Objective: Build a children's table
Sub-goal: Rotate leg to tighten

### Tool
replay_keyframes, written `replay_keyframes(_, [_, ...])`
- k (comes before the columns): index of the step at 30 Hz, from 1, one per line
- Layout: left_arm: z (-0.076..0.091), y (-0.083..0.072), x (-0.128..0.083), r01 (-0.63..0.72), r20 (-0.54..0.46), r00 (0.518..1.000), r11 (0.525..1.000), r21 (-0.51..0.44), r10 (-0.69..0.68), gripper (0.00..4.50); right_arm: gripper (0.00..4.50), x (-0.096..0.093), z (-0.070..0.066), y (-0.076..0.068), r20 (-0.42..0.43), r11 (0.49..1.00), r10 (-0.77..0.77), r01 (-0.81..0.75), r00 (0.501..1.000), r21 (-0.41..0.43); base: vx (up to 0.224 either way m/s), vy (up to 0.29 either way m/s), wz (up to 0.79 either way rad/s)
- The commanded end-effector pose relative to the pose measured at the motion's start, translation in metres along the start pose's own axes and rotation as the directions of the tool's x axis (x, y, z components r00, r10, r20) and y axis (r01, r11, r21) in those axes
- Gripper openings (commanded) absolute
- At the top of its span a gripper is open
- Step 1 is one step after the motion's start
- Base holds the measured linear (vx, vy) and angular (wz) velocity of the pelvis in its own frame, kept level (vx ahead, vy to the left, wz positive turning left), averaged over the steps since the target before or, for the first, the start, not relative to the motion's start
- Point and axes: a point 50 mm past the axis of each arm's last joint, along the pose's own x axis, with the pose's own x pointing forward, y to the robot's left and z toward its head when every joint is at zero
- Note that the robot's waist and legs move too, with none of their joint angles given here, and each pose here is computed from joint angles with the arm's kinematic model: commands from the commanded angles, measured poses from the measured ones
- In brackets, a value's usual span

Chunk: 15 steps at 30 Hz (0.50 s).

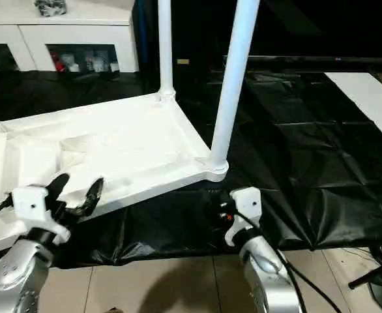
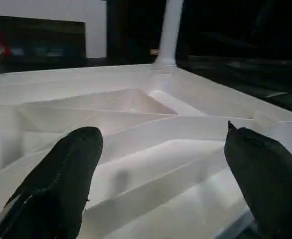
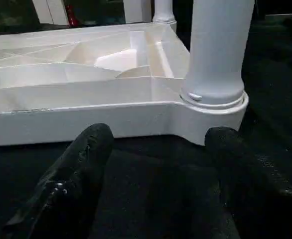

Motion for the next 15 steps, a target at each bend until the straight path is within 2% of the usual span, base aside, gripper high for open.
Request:
replay_keyframes(1, [0.0005, -0.0033, -0.0008, 0.026, 0.011, 1.0, 0.999, 0.018, -0.026, 4.43, 3.4, 0.0011, 0.0034, 0.0011, 0.016, 1.0, 0.001, -0.001, 1.0, -0.021, 0.0, 0.0, 0.0])
replay_keyframes(7, [-0.003, -0.012, -0.0032, 0.076, 0.005, 0.997, 0.997, 0.031, -0.077, 4.43, 3.4, -0.0033, 0.0016, -0.0029, 0.007, 0.999, -0.002, 0.002, 1.0, -0.034, 0.0, 0.0, 0.0])
replay_keyframes(15, [-0.0063, -0.0108, -0.0103, 0.105, -0.012, 0.994, 0.994, 0.026, -0.105, 4.43, 3.4, -0.0014, -0.0003, -0.0037, -0.009, 0.998, 0.038, -0.039, 0.999, -0.051, 0.0, 0.0, 0.0])
